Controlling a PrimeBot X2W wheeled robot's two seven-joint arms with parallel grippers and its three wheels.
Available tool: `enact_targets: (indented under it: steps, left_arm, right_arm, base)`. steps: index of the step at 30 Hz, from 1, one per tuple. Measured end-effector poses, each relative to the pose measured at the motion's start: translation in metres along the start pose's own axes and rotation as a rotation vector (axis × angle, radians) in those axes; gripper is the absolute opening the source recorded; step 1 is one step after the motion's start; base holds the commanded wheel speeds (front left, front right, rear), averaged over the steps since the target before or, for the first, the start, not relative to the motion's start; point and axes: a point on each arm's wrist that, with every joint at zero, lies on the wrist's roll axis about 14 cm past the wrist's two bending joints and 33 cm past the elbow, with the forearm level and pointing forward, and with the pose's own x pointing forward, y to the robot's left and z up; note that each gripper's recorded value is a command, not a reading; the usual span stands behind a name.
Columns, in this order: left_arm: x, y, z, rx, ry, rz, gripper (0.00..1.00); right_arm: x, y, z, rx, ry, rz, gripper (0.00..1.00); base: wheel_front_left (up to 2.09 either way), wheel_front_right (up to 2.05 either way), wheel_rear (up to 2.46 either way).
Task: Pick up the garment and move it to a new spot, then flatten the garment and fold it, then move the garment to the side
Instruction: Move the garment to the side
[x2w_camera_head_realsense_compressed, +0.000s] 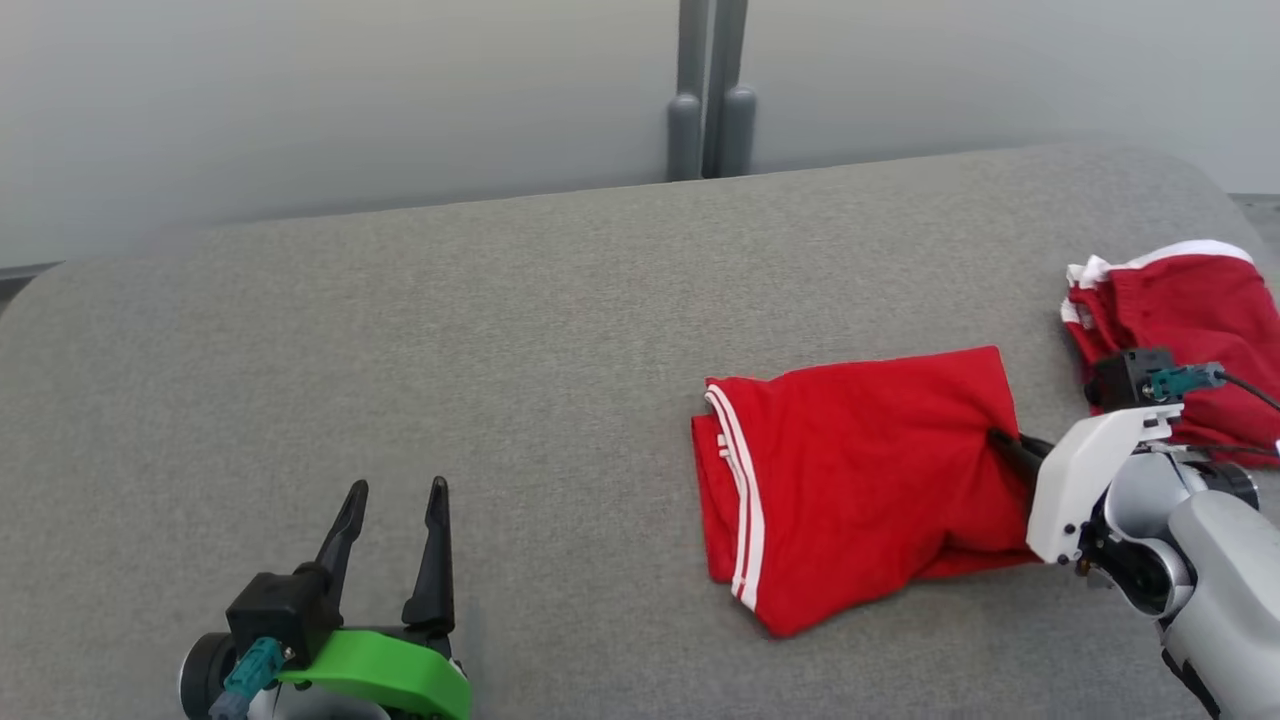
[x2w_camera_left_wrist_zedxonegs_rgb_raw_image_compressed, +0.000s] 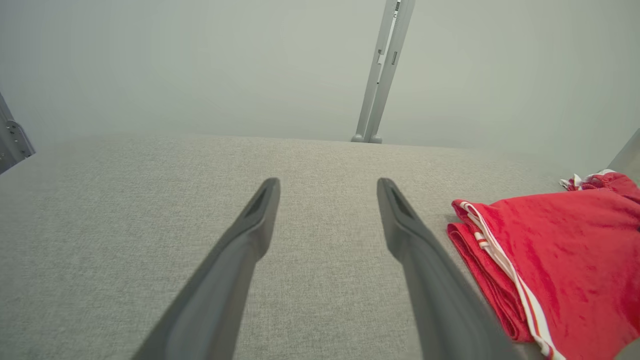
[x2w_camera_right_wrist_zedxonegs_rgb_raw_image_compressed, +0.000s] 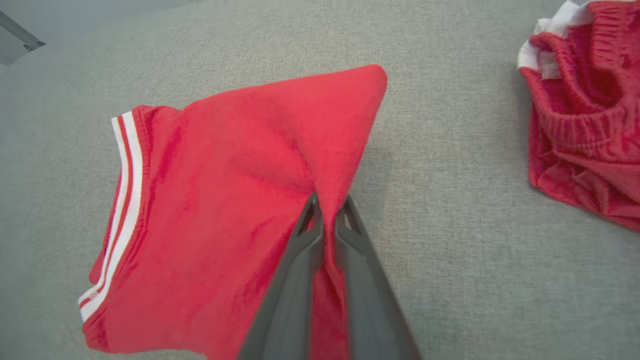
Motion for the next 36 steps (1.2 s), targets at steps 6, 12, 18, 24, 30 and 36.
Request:
enact_targets:
  steps: [6, 12, 18, 24, 30, 36]
  left_arm:
    - [0.015, -0.028, -0.005, -0.002, 0.015, -0.089, 1.0]
    - [0.031, -0.06, -0.012, 0.0, 0.032, -0.191, 1.0]
    - [0.042, -0.075, -0.024, -0.003, 0.064, -0.244, 1.0]
    - [0.041, -0.07, -0.026, -0.002, 0.069, -0.227, 1.0]
    - [0.035, -0.061, -0.017, 0.002, 0.045, -0.197, 1.0]
    - [0.03, -0.054, -0.012, 0.002, 0.03, -0.171, 1.0]
  right_arm:
    - [-0.031, -0.039, 0.01, 0.005, -0.039, -0.105, 0.0]
    - [-0.062, -0.07, 0.014, 0.028, -0.082, -0.203, 0.0]
    - [-0.07, -0.078, 0.007, 0.059, -0.086, -0.243, 0.0]
    - [-0.065, -0.076, 0.014, 0.04, -0.095, -0.241, 0.0]
    - [-0.063, -0.065, 0.04, -0.007, -0.133, -0.219, 0.0]
    - [-0.058, -0.05, 0.082, -0.07, -0.187, -0.192, 0.0]
  base:
    - [0.0, 0.0, 0.0]
    - [0.0, 0.0, 0.0]
    - [0.0, 0.0, 0.0]
    - [0.0, 0.0, 0.0]
    - [0.0, 0.0, 0.0]
    - [0.0, 0.0, 0.0]
